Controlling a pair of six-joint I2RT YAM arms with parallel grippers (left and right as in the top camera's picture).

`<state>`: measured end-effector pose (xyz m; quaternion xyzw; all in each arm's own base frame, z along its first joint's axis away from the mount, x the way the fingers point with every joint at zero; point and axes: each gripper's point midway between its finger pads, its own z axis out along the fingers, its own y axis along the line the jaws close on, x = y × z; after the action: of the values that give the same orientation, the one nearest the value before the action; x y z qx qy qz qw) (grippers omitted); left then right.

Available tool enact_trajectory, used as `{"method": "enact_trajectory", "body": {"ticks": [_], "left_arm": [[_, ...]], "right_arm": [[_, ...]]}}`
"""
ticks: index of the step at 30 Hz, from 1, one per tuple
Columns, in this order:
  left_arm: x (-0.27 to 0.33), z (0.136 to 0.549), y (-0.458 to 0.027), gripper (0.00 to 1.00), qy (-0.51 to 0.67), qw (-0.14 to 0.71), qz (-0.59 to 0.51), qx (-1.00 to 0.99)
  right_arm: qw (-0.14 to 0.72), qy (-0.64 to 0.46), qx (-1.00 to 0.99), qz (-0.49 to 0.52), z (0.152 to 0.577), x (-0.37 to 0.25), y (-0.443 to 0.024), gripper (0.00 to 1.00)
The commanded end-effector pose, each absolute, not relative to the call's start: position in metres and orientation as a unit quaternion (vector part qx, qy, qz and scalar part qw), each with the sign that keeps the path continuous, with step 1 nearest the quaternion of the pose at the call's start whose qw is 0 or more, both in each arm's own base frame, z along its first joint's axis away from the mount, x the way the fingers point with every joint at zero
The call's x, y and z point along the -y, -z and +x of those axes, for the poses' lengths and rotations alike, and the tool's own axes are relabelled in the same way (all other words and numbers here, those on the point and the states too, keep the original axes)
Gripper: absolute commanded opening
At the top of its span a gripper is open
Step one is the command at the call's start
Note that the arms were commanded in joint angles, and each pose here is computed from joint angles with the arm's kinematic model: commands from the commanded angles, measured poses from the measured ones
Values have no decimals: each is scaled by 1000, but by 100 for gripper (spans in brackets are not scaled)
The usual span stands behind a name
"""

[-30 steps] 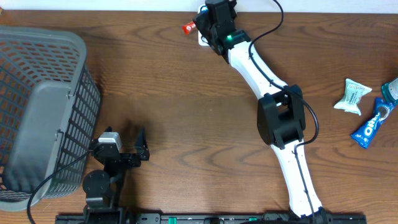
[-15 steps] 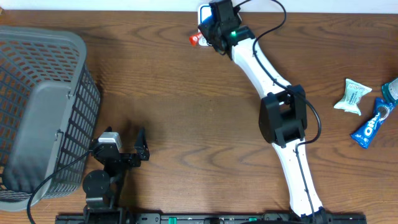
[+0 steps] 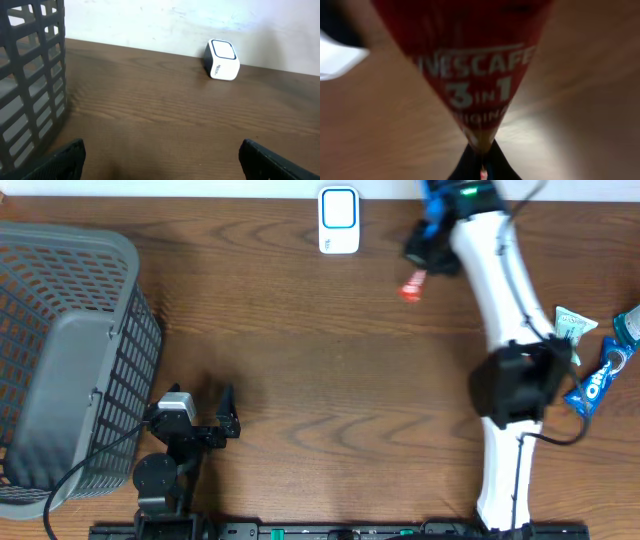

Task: Scan the item barcode
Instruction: 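Carry the red stick to the right edge and release it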

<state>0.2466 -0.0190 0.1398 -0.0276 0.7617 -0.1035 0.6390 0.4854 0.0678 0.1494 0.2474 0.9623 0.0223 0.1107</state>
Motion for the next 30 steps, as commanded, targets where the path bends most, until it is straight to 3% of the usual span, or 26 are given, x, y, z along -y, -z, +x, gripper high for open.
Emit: {"method": "enact_trajectory", "body": {"ticks": [1, 6, 13, 19, 22, 26, 30], "left_arm": [[20, 245, -124, 98, 108, 619, -31, -777], [20, 245, -124, 98, 108, 619, -31, -777], [20, 245, -124, 98, 108, 619, -31, -777], [20, 245, -124, 98, 108, 619, -31, -777], [20, 245, -124, 98, 108, 619, -31, -777], [20, 245, -124, 98, 108, 619, -31, -777], [20, 245, -124, 98, 108, 619, -31, -777]], "right_arm": [[99, 48, -987, 118, 479, -13, -147, 1], [57, 82, -991, 92, 467, 47, -117, 1], [26, 105, -981, 164, 446, 125, -63, 1], [20, 106, -974, 199, 433, 162, -53, 1], [21, 96, -973, 208, 431, 168, -53, 99], [29, 75, -978, 194, 434, 159, -60, 99], [82, 64, -976, 190, 441, 150, -105, 99]]}}
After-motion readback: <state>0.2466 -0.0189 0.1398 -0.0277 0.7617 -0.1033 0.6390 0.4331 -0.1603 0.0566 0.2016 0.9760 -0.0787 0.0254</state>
